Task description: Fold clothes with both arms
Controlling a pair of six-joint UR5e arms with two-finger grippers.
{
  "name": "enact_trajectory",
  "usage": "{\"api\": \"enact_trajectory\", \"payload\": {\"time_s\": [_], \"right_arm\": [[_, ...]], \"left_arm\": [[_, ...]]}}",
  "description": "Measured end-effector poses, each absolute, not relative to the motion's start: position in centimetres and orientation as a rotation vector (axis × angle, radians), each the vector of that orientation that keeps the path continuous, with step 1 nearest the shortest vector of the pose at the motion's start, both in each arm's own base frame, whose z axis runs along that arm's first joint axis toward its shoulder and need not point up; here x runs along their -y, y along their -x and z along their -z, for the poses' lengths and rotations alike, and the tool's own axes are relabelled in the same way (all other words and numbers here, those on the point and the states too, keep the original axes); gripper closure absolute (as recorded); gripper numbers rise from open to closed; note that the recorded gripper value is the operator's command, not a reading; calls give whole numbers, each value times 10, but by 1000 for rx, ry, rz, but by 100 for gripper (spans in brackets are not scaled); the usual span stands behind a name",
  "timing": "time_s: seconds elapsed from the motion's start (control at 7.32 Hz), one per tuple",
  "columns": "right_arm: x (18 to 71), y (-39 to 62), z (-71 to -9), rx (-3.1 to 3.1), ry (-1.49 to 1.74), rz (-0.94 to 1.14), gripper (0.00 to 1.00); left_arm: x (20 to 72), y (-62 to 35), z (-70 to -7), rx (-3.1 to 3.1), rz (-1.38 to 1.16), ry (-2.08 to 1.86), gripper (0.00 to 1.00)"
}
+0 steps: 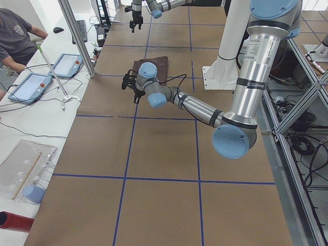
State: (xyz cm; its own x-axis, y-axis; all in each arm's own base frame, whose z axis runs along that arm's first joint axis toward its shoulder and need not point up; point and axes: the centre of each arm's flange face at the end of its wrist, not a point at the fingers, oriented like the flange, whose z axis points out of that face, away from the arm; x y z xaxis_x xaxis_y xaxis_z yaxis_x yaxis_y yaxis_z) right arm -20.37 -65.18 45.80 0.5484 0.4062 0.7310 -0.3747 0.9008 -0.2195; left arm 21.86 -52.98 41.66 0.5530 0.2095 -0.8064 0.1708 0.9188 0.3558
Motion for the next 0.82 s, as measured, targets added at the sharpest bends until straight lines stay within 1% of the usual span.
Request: {"api": "enact_trajectory", "payload": {"time_s": [0.27, 0.41, 0.55, 0.68, 0.82], "right_arm": [[621, 77, -541, 858, -79, -209, 0], [600, 33, -573, 839, -110, -109, 0], [576, 3, -596, 818, -110, -31, 0], [553, -11, -607, 804, -93, 16, 0], [534, -15, -607, 793, -69, 39, 0]], "left_arm": [[541, -132, -469, -869, -112, -435, 53], [545, -87, -490, -808, -154, -420, 51], [547, -43, -512, -768, -168, -373, 38], [546, -9, -541, -753, -146, -287, 0], [538, 9, -568, -756, -114, -208, 0]]}}
